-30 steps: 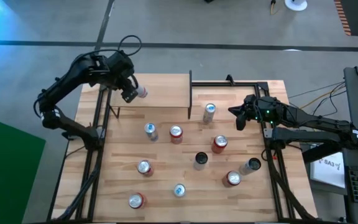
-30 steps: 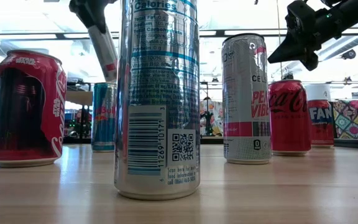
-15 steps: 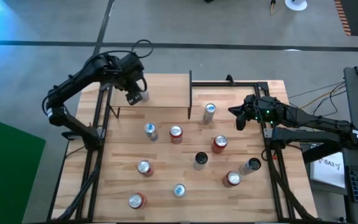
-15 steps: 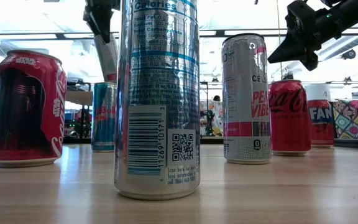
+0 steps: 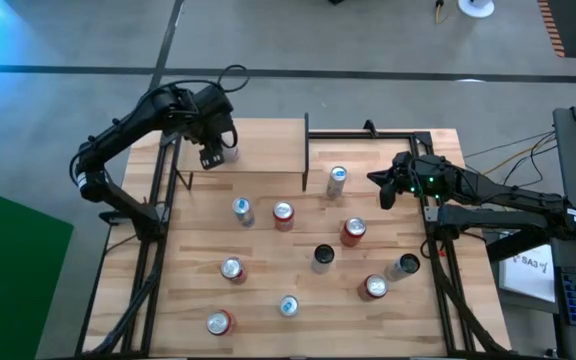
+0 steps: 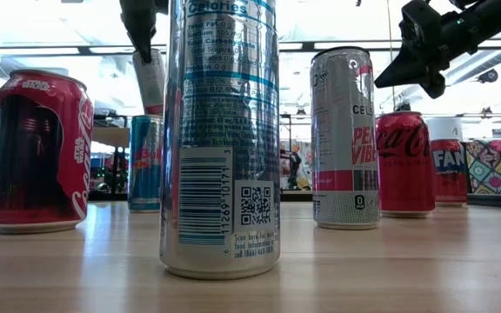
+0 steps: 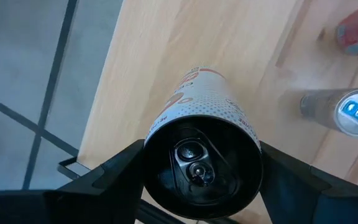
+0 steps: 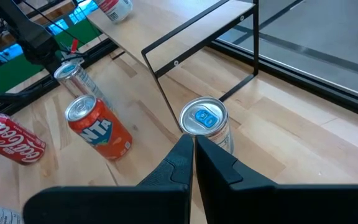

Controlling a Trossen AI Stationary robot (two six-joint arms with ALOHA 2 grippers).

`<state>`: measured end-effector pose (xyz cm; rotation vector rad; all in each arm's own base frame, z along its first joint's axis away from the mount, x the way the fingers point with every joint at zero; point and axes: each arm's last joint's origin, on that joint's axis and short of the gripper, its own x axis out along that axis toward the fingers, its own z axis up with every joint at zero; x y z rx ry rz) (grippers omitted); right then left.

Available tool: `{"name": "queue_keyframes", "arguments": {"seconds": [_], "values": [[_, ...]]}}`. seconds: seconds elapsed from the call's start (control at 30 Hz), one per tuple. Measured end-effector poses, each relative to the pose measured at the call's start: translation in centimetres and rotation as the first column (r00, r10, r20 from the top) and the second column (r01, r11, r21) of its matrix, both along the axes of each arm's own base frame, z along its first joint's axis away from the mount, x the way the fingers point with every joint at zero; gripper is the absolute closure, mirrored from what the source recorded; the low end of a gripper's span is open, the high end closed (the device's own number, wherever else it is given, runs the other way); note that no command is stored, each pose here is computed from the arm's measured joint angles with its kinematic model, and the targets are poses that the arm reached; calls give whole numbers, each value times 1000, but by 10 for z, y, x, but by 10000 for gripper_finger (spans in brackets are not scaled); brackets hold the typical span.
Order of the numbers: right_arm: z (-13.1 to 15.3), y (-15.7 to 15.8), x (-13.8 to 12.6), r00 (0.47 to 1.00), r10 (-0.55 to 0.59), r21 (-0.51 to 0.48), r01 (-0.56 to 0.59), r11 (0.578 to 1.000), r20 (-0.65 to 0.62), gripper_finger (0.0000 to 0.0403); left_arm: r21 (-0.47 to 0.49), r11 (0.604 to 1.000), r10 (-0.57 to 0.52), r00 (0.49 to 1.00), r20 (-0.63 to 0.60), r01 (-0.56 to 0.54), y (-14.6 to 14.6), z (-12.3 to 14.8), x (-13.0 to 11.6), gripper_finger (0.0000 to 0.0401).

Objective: Place canned beverage on shelf
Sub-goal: Put the white pink soda can on the shelf

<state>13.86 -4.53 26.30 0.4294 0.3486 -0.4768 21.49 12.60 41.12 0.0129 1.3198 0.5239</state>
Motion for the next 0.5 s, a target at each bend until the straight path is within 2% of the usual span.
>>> {"name": "queue_keyframes", "arguments": {"seconds": [0.5], "values": [[0, 0, 0, 1000, 0, 0, 0, 1000, 0, 394, 27, 1000, 7, 999, -32, -6, 6, -1, -2, 128]]}}
